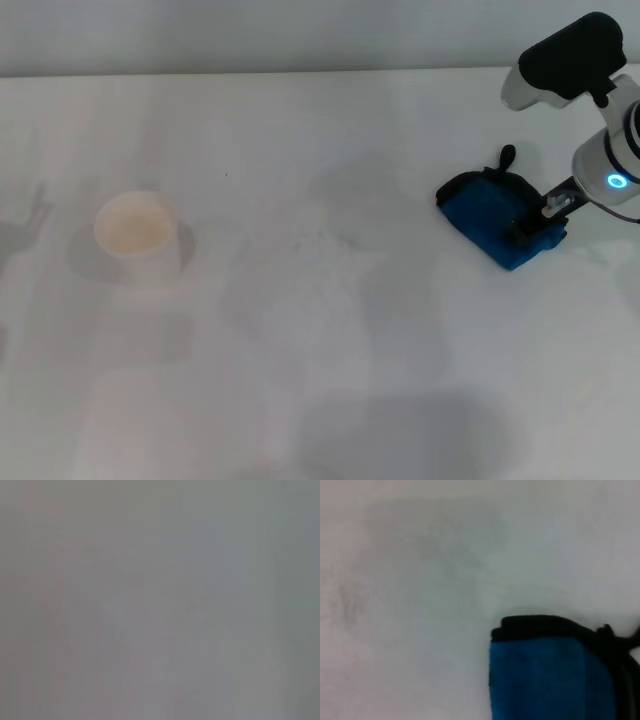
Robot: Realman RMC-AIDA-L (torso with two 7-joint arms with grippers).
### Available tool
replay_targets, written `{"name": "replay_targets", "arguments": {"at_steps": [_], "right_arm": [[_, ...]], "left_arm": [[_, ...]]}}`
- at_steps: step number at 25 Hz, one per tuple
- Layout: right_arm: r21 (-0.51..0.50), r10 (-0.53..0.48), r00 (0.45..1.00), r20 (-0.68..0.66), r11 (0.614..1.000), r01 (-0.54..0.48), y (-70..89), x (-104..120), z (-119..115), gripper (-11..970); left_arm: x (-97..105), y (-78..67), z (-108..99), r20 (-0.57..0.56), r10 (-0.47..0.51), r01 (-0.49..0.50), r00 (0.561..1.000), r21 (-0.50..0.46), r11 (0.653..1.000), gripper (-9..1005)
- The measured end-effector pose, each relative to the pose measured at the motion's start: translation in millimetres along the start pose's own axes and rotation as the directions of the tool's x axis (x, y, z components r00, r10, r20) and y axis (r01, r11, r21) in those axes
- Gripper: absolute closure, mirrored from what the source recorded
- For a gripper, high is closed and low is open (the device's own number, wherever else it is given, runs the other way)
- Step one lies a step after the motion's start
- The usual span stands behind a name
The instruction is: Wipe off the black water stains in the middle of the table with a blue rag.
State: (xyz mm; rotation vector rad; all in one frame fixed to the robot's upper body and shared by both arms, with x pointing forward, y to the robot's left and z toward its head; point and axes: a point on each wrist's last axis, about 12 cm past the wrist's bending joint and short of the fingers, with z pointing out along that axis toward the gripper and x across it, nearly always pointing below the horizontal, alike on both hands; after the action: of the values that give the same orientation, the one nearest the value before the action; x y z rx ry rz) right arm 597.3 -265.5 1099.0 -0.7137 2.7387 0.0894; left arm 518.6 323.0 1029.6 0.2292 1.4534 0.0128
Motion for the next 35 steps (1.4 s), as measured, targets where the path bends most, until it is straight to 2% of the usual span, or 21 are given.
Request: {"name": "replay_targets", "arguments": {"at_steps": [3,11,14,18,21,25,28,35], "right_arm": [[-0.003,-0.004,1.000,0.000,1.000,0.004,0.3,-0.1,-0.2,821],[0.003,-0.008,0.999,0.051,1.000,0.008,-2.0,-7.9,-11.9,476],[0.012,0.013,0.994,0.108,1.000,-0.015,-9.9,-10.6,-24.0,348],[-0.017,0.051,0.975,0.216,0.999,-0.049,-23.0,-11.6,-38.9,271],[-0.053,0.079,0.939,0.334,0.996,-0.065,-41.8,-5.6,-47.2,232],[-0.102,0.117,0.853,0.509,0.992,-0.075,-63.2,12.1,-49.3,234],[-0.130,0.175,0.761,0.625,0.984,-0.119,-80.0,29.4,-42.5,235],[-0.174,0.285,0.477,0.831,0.949,-0.264,-103.4,76.3,-25.7,237]], "left_arm": [[0.5,0.3,-0.9,-0.002,-0.002,0.002,1.000,-0.003,1.000,107],[1.3,0.6,-2.7,-0.005,-0.004,0.004,1.000,-0.008,1.000,107],[1.6,1.0,-3.4,-0.006,-0.004,0.004,1.000,-0.009,1.000,107],[1.6,2.2,-3.6,-0.007,-0.001,0.001,1.000,-0.011,1.000,107],[0.7,2.1,-1.9,-0.003,0.000,0.000,1.000,-0.008,1.000,107],[0.0,1.8,-0.4,0.000,0.000,0.000,1.000,-0.006,1.000,107],[-0.1,2.4,-0.2,-0.001,0.002,-0.002,1.000,-0.006,1.000,107],[-0.1,5.4,0.6,-0.007,0.012,-0.012,1.000,-0.010,1.000,107]]}}
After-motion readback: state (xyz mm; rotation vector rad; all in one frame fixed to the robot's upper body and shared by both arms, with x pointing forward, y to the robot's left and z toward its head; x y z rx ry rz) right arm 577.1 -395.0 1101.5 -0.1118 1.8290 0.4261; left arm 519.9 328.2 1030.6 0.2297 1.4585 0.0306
